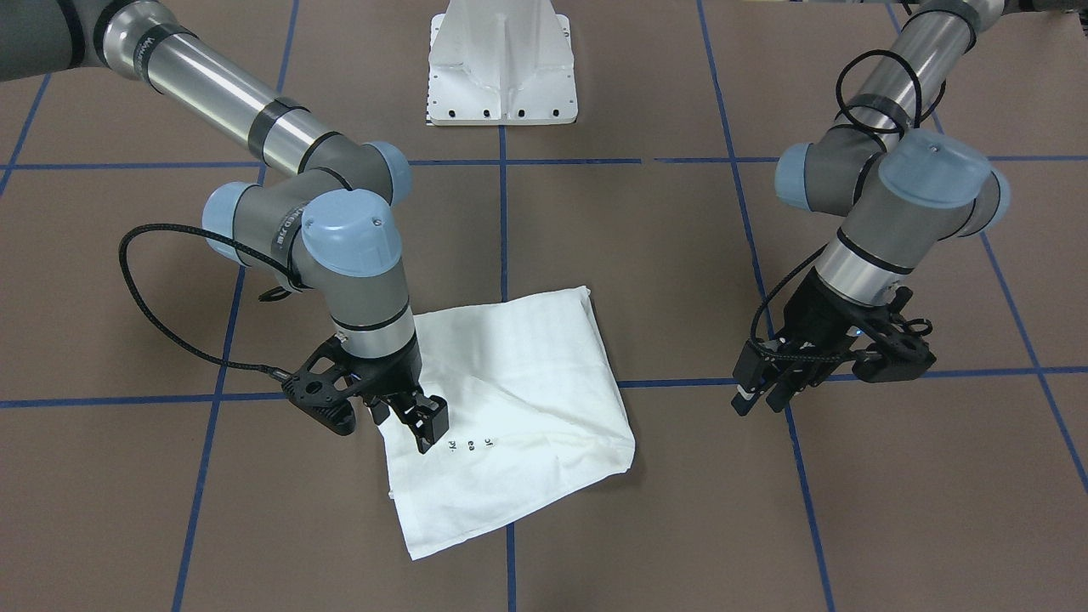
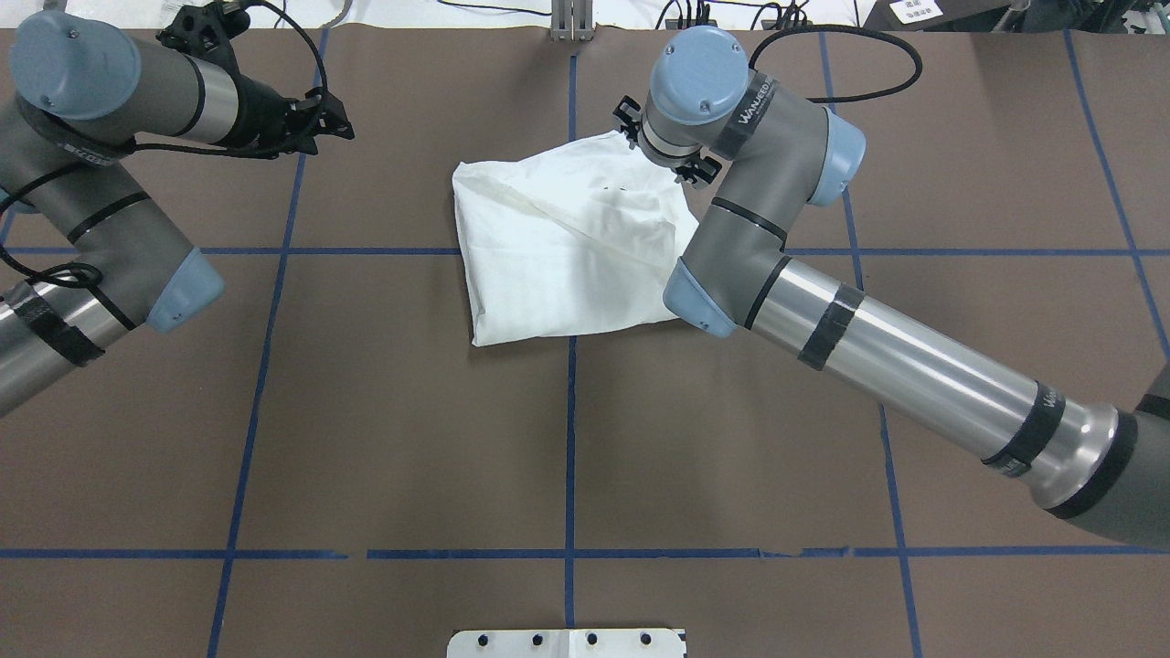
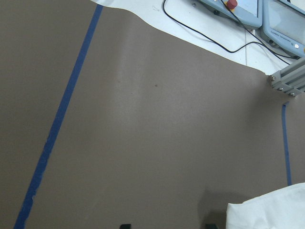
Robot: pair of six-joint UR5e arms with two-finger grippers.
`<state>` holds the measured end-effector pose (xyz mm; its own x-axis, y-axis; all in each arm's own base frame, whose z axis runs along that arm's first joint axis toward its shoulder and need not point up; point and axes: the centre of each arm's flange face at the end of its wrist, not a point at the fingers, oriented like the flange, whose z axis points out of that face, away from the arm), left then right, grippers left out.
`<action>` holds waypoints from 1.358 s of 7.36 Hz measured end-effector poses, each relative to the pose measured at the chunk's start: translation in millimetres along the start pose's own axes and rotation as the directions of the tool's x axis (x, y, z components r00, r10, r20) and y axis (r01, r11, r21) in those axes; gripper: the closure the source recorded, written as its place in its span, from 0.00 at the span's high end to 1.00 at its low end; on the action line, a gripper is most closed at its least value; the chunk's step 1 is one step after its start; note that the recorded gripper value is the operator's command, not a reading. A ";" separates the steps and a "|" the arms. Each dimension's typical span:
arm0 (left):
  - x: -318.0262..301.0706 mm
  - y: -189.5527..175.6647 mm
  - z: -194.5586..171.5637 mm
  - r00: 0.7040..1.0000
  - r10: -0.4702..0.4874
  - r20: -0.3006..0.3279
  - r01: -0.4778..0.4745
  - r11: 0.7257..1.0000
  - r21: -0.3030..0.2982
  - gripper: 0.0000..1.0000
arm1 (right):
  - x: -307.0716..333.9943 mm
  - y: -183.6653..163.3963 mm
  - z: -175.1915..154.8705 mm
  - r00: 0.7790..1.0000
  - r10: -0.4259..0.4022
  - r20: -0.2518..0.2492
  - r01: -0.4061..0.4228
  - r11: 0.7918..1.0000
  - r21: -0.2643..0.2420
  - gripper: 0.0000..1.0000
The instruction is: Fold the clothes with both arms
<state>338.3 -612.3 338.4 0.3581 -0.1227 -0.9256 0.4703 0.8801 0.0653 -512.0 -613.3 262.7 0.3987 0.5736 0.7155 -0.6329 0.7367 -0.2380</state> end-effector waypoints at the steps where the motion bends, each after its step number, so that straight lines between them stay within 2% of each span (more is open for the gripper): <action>1: 3.5 0.4 -3.7 1.000 0.004 -0.009 -0.004 1.000 0.003 0.61 | 11.6 8.4 -1.0 1.000 0.018 0.001 -0.018 1.000 -0.023 0.74; 2: 4.5 0.8 -5.8 1.000 0.005 -0.012 -0.005 1.000 0.005 0.61 | 17.6 20.6 1.2 0.999 0.033 -0.002 -0.033 0.999 -0.041 0.71; 3: 3.5 1.6 -7.3 1.000 0.006 -0.013 -0.006 1.000 0.006 0.61 | 21.7 30.7 4.5 0.999 0.036 -0.007 -0.036 0.998 -0.052 0.55; 4: 1.6 2.8 -9.2 1.000 0.006 -0.014 -0.006 1.000 0.006 0.61 | 26.5 39.6 9.4 0.999 0.032 -0.016 -0.033 0.998 -0.060 0.08; 5: 0.5 3.7 -10.8 1.000 0.007 -0.015 -0.006 1.000 0.006 0.61 | 28.8 43.4 11.6 0.999 0.031 -0.020 -0.033 0.997 -0.064 0.00; 7: 0.3 4.3 -12.1 1.000 0.007 -0.017 -0.006 1.000 0.007 0.61 | 27.4 43.0 10.2 0.999 0.033 -0.018 -0.034 0.997 -0.063 0.00; 10: 0.2 5.3 -11.5 1.000 0.004 -0.017 -0.004 1.000 0.007 0.61 | 18.4 20.0 -1.9 0.999 0.048 -0.006 -0.049 0.998 -0.042 0.00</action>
<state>331.6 -602.4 334.3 0.3468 -0.1112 -0.9313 0.4740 0.8776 0.0717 -516.1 -587.4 269.8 0.3712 0.6107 0.6995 -0.6229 0.7224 -0.3001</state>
